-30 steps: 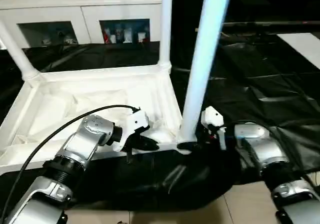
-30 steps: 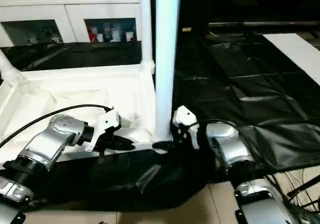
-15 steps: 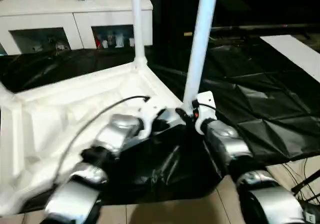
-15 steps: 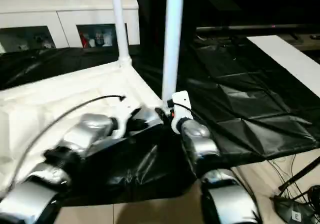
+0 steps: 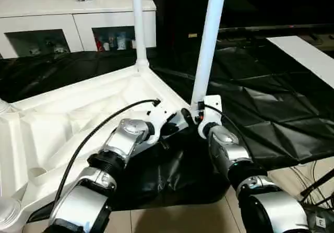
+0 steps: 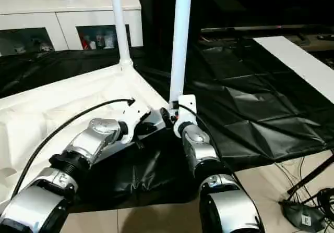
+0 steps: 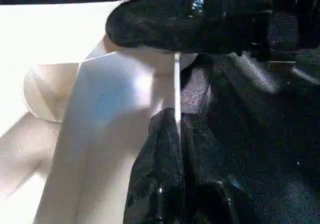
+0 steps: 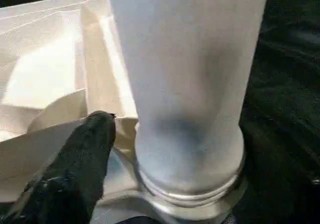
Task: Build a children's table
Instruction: Rotate leg to tighten
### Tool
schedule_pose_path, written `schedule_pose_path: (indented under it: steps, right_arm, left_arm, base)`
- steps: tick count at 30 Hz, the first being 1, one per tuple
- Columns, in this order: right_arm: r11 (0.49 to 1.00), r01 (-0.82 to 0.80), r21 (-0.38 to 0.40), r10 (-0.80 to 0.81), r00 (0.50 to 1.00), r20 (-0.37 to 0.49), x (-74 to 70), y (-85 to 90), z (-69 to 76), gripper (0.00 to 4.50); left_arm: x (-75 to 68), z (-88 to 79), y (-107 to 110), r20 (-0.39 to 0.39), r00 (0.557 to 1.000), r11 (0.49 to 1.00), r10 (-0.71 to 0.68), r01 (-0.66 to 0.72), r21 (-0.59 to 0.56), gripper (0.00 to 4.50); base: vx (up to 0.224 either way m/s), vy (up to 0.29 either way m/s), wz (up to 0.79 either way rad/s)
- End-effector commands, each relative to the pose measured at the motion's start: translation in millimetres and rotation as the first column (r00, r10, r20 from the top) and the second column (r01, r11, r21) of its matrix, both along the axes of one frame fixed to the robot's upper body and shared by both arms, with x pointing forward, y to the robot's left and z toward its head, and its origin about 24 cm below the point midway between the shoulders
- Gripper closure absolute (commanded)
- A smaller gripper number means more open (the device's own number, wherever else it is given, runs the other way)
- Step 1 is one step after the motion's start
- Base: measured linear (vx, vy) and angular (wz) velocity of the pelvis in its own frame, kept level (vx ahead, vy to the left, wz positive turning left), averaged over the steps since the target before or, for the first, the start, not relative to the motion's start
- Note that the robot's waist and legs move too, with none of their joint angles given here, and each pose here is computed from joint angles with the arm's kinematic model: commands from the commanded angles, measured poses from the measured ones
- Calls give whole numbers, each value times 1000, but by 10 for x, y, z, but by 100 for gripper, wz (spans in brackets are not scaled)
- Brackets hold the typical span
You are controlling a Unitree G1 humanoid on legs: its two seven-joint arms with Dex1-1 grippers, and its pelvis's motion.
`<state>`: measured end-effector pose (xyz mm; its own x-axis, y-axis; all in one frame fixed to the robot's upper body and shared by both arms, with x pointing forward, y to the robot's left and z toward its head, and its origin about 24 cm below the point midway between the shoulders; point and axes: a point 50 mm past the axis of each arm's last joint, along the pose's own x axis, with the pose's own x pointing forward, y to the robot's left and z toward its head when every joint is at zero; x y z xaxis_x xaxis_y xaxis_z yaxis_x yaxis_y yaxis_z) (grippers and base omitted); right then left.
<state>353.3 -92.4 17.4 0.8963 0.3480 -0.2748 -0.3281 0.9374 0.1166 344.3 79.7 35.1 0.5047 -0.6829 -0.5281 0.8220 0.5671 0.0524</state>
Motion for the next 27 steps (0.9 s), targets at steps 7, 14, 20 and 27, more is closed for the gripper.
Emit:
schedule_pose_path:
  steps: [7, 14, 20, 27]
  right_arm:
    - [942, -304, -140, 318, 944, 91, 29, -239, 242, 26]
    - [757, -632, -167, 649, 758, 71, -225, -480, 314, 26]
    - [633, -759, -154, 769, 640, 8, -384, -616, 334, 26]
    - [542, -828, -142, 832, 553, -48, -470, -674, 362, 26]
  left_arm:
    - [-126, -125, 120, -60, 991, 991, -123, 126, 41, 450]
    - [-296, -63, 234, -88, 926, 930, -367, 367, -13, 450]
    - [-401, -21, 394, -168, 861, 873, -480, 487, -3, 450]
    - [-396, 45, 520, -203, 843, 860, -498, 510, 5, 450]
  base:
    - [0, 0, 0]
    - [58, -26, 6]
    - [56, -7, 0]
    - [0, 0, 0]
